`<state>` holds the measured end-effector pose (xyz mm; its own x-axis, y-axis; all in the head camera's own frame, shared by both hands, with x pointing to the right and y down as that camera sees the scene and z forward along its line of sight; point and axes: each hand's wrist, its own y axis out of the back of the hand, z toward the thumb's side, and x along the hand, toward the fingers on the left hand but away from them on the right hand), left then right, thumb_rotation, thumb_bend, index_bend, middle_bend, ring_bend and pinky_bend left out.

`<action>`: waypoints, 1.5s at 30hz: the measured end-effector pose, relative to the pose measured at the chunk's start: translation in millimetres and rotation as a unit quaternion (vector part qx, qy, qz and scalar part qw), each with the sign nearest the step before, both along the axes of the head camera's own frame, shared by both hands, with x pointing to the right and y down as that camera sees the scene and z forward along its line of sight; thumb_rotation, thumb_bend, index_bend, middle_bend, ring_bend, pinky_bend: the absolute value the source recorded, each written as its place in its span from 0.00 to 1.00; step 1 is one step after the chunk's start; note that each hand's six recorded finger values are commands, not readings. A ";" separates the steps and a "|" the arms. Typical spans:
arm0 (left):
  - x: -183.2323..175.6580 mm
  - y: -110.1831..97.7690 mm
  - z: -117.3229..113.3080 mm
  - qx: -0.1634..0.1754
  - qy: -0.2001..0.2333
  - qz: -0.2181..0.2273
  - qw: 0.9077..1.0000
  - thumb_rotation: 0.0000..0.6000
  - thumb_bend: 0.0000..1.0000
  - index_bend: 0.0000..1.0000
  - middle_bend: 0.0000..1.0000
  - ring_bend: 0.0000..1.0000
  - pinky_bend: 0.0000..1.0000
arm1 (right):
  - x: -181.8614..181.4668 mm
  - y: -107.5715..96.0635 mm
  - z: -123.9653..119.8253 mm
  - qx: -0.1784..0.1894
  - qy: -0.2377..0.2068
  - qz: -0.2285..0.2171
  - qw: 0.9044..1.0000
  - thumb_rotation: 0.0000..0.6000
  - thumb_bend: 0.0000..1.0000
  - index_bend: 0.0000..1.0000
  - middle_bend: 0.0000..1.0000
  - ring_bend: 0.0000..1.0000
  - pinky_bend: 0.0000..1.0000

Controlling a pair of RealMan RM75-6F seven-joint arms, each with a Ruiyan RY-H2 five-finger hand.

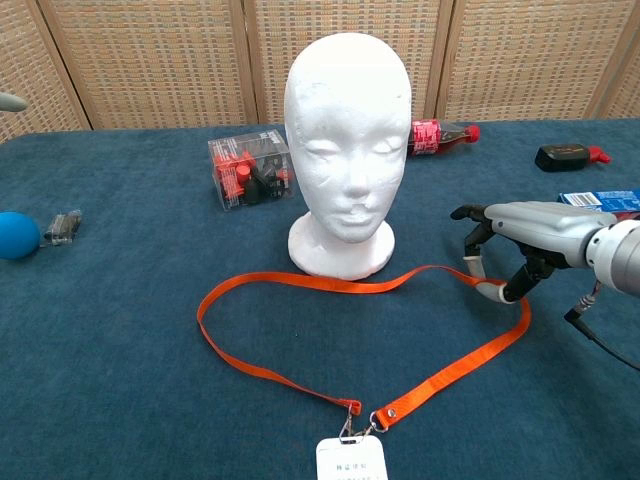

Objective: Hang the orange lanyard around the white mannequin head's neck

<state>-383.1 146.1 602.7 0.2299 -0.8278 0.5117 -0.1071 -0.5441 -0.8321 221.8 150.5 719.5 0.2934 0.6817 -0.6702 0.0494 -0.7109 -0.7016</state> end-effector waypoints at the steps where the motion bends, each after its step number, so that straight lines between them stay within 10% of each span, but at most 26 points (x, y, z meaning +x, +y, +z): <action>1: 7.2 -3.6 3.5 -0.002 0.005 0.008 1.000 1.00 0.08 0.12 0.00 0.00 0.00 | -0.4 0.0 -0.8 0.000 -0.002 0.000 1.000 1.00 0.80 0.71 0.00 0.00 0.00; 25: 188.8 -36.5 127.3 -0.089 0.045 0.122 0.988 1.00 0.39 0.46 0.00 0.00 0.00 | 17.2 -6.7 -4.4 -0.014 -0.024 0.023 0.999 1.00 0.80 0.72 0.00 0.00 0.00; 45: 218.2 -19.2 145.6 -0.116 0.061 0.122 0.984 1.00 0.39 0.47 0.00 0.00 0.00 | 21.8 -6.1 -0.7 -0.018 -0.029 0.025 0.999 1.00 0.80 0.73 0.01 0.00 0.00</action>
<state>-164.9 126.9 748.3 0.4787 -0.6042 0.6369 -0.0405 -0.7399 -0.6715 243.5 144.3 718.8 0.2989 0.6720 -0.6775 0.1256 -0.7315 -0.6702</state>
